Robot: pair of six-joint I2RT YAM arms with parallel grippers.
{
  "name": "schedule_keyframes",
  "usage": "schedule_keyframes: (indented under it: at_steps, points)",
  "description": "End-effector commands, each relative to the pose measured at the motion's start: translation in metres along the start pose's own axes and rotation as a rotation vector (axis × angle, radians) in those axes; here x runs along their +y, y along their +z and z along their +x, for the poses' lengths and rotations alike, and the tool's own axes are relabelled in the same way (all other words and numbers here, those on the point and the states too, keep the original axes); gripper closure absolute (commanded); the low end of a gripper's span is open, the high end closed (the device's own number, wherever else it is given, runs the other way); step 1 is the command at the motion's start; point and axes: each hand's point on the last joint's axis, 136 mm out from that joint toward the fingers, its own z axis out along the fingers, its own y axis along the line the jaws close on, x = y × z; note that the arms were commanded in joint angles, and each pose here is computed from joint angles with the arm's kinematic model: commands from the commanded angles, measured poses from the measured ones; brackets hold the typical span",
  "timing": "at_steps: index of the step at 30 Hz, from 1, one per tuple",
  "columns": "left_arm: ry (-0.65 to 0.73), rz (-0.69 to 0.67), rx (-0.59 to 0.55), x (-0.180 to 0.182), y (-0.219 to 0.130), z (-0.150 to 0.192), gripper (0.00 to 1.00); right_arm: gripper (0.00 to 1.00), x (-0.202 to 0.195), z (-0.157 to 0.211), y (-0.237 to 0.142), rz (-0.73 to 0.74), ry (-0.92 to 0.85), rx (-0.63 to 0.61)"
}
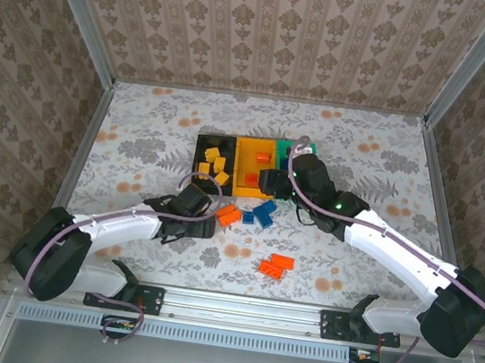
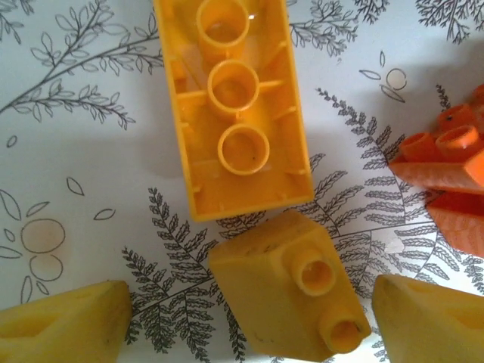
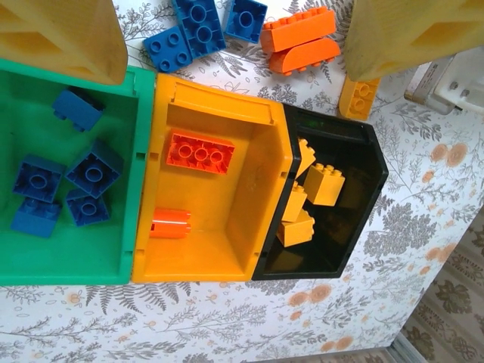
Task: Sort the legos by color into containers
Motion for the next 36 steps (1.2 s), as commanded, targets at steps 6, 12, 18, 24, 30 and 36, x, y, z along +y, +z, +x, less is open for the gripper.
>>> schedule_keyframes:
  at_steps: [6,12,18,24,30,36]
  points:
    - [-0.015,0.004,-0.032,-0.003,0.013,-0.012,0.37,0.22,-0.007,-0.005,-0.007,0.001,0.019,-0.033]
    - [-0.021,0.011,-0.032,-0.004,0.009,-0.012,0.51,0.23,-0.010,-0.003,-0.006,0.002,0.028,-0.028]
    - [-0.024,0.010,-0.044,-0.001,-0.003,-0.011,0.60,0.23,-0.011,-0.003,-0.005,0.001,0.035,-0.032]
    - [-0.011,0.025,-0.083,-0.005,-0.034,-0.011,0.66,0.23,-0.015,-0.002,-0.004,0.004,0.047,-0.030]
    - [0.021,0.066,-0.184,-0.023,-0.082,-0.050,0.65,0.23,-0.017,0.003,-0.006,-0.002,0.061,-0.024]
    - [0.017,0.088,-0.244,-0.048,-0.070,-0.138,0.65,0.23,-0.028,0.012,-0.008,0.029,0.065,-0.006]
